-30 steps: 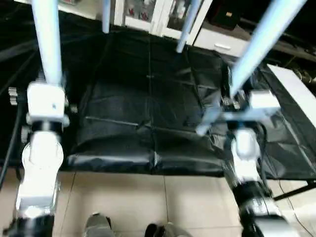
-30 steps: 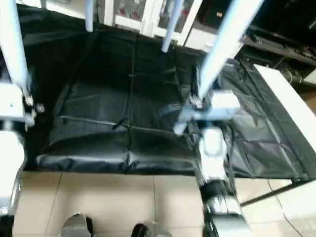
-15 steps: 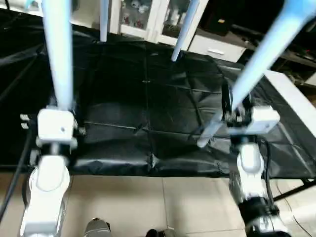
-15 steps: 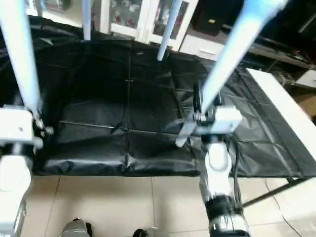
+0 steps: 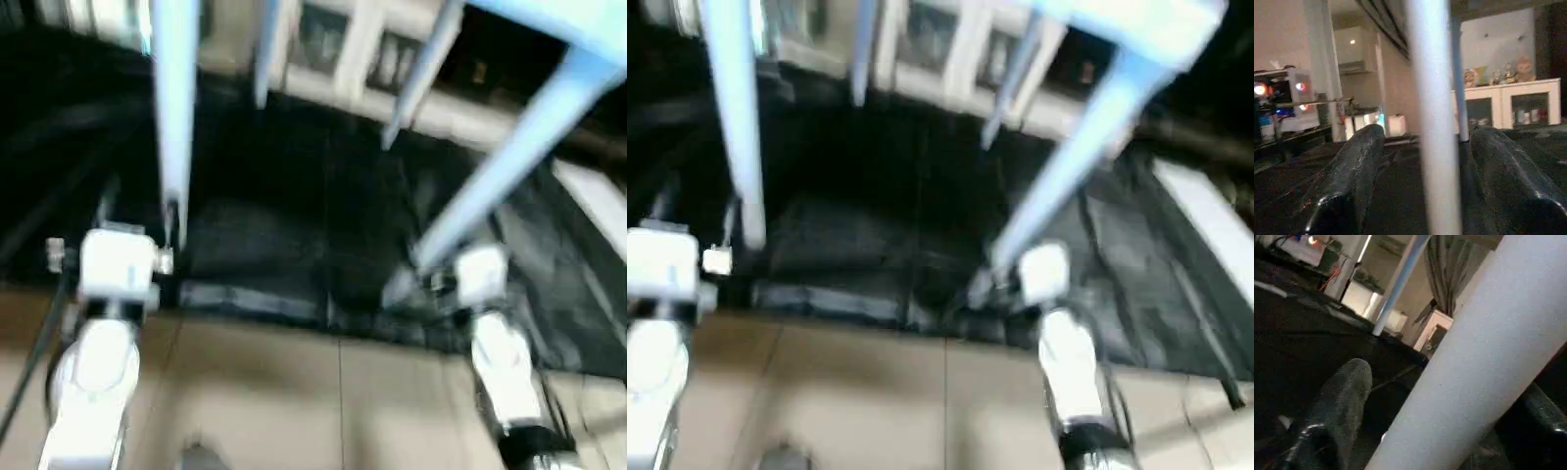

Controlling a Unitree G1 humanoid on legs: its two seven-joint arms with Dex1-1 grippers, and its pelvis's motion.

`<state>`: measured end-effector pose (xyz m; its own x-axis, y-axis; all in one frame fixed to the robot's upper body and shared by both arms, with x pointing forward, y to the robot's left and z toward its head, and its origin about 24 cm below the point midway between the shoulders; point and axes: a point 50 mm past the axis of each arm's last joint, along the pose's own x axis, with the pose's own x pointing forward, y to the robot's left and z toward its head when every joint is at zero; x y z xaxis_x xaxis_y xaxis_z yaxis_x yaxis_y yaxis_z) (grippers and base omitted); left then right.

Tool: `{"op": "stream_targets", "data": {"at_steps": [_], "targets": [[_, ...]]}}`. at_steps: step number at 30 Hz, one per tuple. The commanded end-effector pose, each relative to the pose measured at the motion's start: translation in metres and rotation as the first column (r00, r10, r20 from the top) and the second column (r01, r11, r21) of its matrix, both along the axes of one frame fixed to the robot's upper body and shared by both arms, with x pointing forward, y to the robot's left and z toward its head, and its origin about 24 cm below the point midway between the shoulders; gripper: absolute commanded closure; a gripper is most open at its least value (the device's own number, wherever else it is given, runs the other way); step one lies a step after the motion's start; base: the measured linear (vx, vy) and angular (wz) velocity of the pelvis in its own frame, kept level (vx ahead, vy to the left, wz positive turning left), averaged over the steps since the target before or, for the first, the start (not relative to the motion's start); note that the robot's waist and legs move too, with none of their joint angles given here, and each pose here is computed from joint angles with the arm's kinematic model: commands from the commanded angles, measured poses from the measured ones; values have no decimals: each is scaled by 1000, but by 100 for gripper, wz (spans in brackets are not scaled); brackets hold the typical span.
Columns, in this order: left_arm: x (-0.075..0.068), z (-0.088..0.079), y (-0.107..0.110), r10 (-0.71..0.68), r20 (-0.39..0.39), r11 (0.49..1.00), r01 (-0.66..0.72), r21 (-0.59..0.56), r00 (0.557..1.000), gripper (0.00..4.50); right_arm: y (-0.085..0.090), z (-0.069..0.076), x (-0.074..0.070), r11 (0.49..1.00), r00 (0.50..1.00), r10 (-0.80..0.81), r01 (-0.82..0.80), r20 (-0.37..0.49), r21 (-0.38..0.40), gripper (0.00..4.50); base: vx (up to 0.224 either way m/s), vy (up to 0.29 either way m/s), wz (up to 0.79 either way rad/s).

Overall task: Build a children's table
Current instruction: Flip table

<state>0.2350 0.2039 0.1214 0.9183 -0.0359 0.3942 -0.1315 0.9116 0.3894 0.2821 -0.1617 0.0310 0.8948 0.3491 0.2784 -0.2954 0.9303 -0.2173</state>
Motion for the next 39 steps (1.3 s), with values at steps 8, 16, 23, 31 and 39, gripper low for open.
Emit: {"op": "stream_targets", "data": {"at_steps": [8, 16, 23, 31, 39], "targets": [[-5, -4, -19, -151, -31, 988, 149, -42, 988, 39, -15, -12, -5, 999, 995, -45, 47, -86, 14, 0, -2, 7, -2], [-10, -19, -21, -205, -95, 971, 190, -149, 974, 2, -7, -47, -35, 985, 946, 136, -98, -294, 139, 0, 0, 0, 0], [-13, -38, -18, -185, -182, 953, 131, -275, 966, 2, 0, -54, -45, 966, 906, 235, -180, -351, 184, 0, 0, 0, 0], [-44, -63, -21, -190, -386, 936, 47, -349, 903, 2, -17, -11, -74, 948, 935, 219, -135, -280, 288, 0, 0, 0, 0], [-48, -50, -22, -103, -351, 960, 0, -281, 931, 2, -31, 5, -85, 962, 944, -53, 136, -327, 236, 0, 0, 0, 0]]}}
